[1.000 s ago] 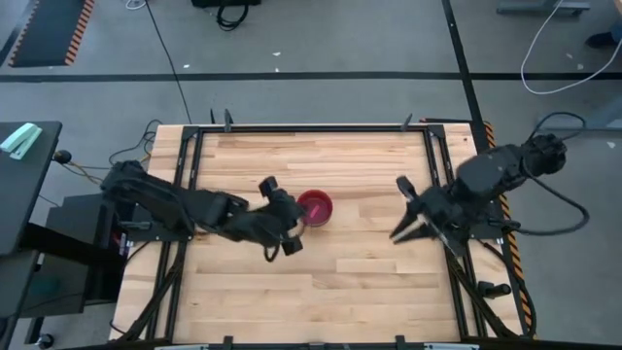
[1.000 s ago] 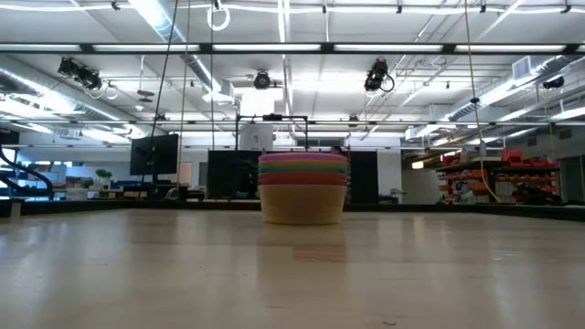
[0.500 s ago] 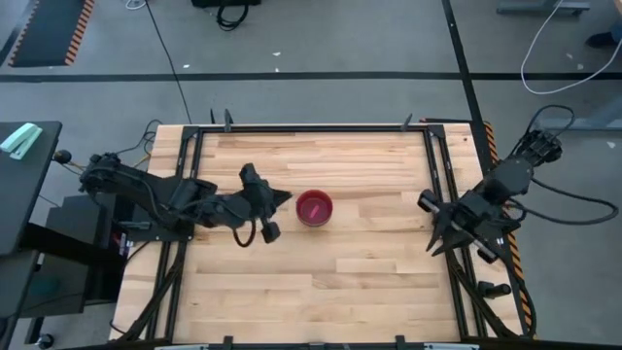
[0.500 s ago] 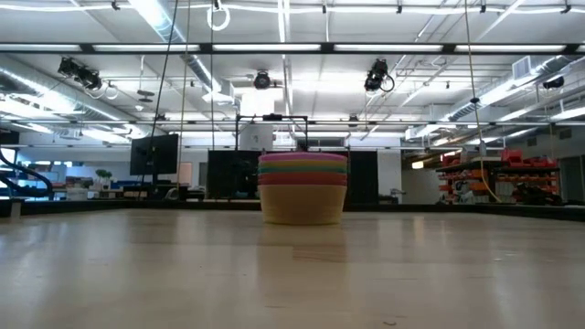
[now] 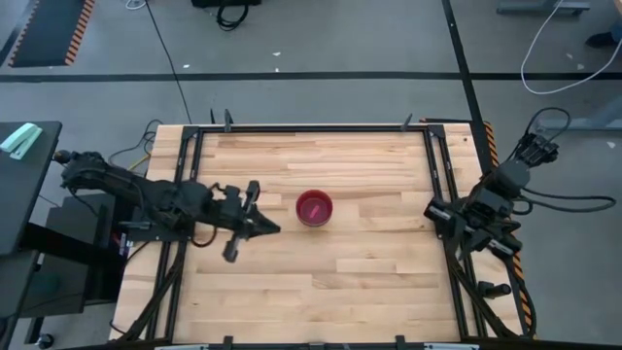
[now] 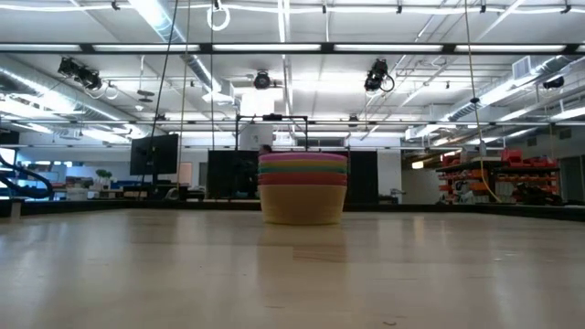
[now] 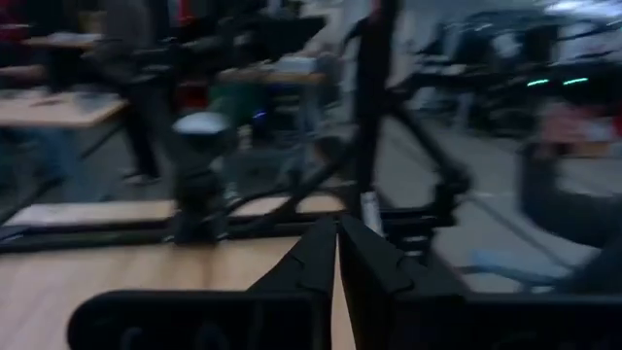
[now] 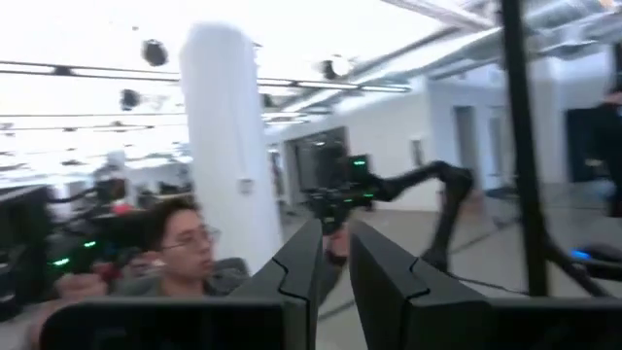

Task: Nest bowls inside each other
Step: Return to Home Position

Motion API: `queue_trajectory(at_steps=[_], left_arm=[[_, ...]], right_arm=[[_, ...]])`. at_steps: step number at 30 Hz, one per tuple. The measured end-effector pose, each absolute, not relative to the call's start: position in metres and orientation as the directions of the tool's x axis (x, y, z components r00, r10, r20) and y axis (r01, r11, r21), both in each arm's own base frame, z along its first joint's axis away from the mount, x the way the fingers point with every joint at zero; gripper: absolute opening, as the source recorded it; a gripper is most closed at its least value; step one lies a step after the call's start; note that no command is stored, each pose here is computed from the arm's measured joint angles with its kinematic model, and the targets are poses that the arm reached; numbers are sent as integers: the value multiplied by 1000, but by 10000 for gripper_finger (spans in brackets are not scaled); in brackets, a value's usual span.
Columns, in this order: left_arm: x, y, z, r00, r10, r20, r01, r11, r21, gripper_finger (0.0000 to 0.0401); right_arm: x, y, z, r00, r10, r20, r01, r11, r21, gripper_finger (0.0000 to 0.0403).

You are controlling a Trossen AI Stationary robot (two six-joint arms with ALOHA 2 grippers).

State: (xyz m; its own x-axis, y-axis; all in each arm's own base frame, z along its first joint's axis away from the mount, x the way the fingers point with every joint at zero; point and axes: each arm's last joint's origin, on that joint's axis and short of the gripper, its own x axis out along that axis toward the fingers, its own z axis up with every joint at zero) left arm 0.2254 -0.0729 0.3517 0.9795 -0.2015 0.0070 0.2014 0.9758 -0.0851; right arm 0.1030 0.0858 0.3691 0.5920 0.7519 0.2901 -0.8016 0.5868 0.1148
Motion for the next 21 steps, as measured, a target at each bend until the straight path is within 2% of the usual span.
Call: queue_trajectory(at_steps=[5,10,14,21], left_arm=[[209,-68,342,946,-307,104,315,946,-81,35],[189,-62,337,930,-311,194,327,943,-56,34],[176,-58,328,926,-310,214,328,943,-55,28],[162,-54,312,919,-307,249,330,942,-56,24]], right_arm=[[99,87,368,536,791,296,-838,540,78,62],[91,92,373,463,816,345,-865,502,-27,62],[84,99,373,405,844,351,-890,452,-58,62],[76,108,355,385,836,392,-894,444,-69,62]])
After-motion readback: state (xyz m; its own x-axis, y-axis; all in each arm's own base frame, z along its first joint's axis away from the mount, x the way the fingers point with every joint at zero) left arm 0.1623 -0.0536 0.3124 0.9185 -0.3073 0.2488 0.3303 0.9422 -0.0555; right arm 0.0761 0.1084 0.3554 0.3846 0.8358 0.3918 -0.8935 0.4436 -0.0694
